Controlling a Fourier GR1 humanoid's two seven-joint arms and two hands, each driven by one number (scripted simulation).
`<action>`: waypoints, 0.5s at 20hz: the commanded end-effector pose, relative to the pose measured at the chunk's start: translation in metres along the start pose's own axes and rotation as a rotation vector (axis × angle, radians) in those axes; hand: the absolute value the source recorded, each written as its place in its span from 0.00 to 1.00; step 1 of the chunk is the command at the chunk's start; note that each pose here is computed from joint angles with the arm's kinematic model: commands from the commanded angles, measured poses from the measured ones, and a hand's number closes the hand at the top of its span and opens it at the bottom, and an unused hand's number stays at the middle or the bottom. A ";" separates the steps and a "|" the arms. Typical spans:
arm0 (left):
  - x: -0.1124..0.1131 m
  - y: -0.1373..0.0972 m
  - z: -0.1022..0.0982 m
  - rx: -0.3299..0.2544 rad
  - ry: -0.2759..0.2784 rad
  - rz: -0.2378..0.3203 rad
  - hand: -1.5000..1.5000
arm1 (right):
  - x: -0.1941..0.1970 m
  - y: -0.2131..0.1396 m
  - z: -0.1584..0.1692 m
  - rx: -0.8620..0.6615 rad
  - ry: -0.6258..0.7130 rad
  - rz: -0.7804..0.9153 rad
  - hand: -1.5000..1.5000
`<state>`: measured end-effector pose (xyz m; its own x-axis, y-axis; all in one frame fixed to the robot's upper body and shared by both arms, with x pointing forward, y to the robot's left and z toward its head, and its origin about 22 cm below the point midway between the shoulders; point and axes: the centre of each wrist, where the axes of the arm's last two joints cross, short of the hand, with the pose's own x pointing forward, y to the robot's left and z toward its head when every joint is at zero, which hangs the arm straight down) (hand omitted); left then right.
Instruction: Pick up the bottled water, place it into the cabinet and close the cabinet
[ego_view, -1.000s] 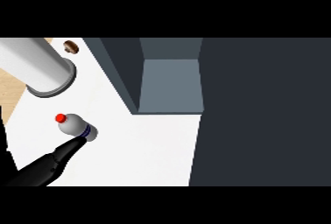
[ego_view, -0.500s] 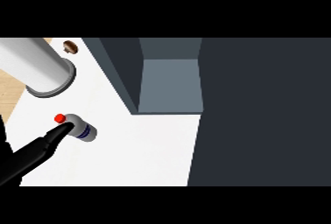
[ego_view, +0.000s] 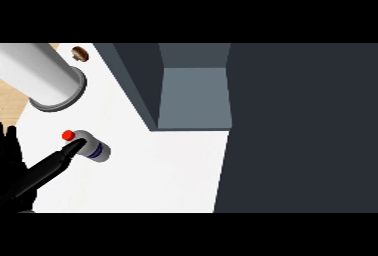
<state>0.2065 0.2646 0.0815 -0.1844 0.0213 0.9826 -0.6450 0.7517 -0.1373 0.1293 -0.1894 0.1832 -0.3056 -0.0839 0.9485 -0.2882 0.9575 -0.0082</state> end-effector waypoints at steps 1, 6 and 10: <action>-0.039 -0.004 -0.001 -0.006 0.027 0.002 0.00 | 0.032 0.000 0.019 0.010 -0.081 -0.007 0.00; -0.070 0.017 -0.026 -0.015 0.048 -0.008 0.00 | 0.029 0.009 0.017 0.005 -0.081 -0.007 0.00; -0.107 0.016 -0.012 -0.010 0.058 -0.018 0.00 | 0.030 -0.003 0.025 0.032 -0.072 0.007 0.00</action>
<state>0.2251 0.2885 0.0066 -0.1366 0.0386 0.9899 -0.6432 0.7565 -0.1183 0.1302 -0.1894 0.1838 -0.3203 -0.0689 0.9448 -0.2892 0.9569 -0.0283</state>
